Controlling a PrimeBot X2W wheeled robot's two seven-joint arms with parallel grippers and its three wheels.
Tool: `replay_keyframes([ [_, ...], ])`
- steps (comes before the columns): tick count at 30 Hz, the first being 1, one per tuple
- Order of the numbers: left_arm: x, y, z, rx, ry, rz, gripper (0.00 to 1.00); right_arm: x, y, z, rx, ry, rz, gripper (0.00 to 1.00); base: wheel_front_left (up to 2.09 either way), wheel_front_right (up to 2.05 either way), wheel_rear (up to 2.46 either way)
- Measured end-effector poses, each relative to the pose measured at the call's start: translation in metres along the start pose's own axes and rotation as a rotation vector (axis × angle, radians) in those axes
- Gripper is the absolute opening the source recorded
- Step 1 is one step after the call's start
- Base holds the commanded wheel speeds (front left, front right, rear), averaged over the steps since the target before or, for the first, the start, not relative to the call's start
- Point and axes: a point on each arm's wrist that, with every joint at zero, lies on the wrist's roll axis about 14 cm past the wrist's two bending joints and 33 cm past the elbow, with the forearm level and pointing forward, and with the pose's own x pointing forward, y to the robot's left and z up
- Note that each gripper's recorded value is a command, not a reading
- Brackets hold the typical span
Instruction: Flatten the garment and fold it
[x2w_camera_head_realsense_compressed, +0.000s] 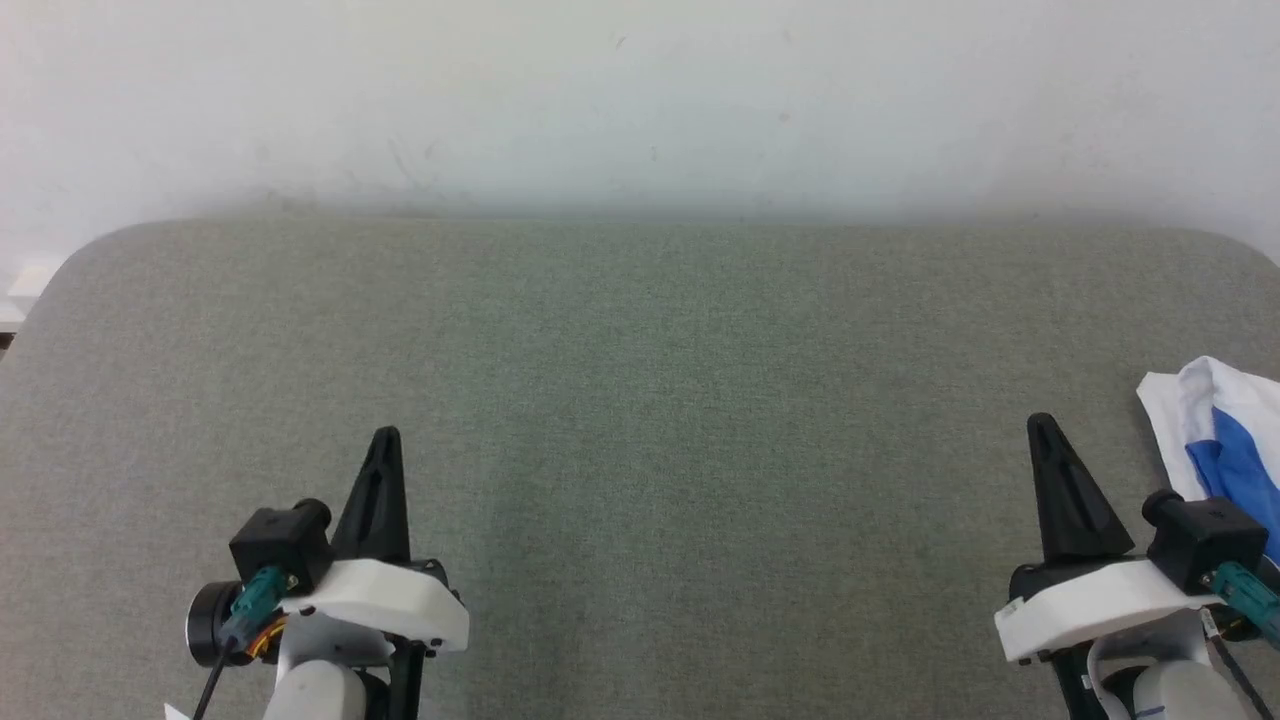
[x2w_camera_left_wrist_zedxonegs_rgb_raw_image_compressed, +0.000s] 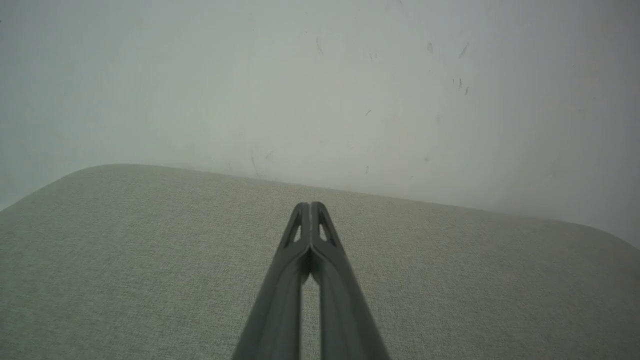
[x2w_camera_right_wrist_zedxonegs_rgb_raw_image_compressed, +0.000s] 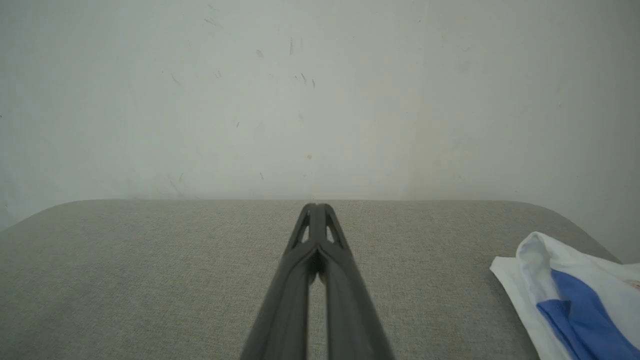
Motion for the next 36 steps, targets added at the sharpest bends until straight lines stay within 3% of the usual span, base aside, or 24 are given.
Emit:
replay_keyframes([
  [36, -0.0023, -0.0083, 0.0033, 0.075, 0.026, -0.032, 0.00, -0.0031, 0.0037, 0.0030, -0.061, 0.038, 0.015, 0.00, 0.00, 0.00, 0.00],
])
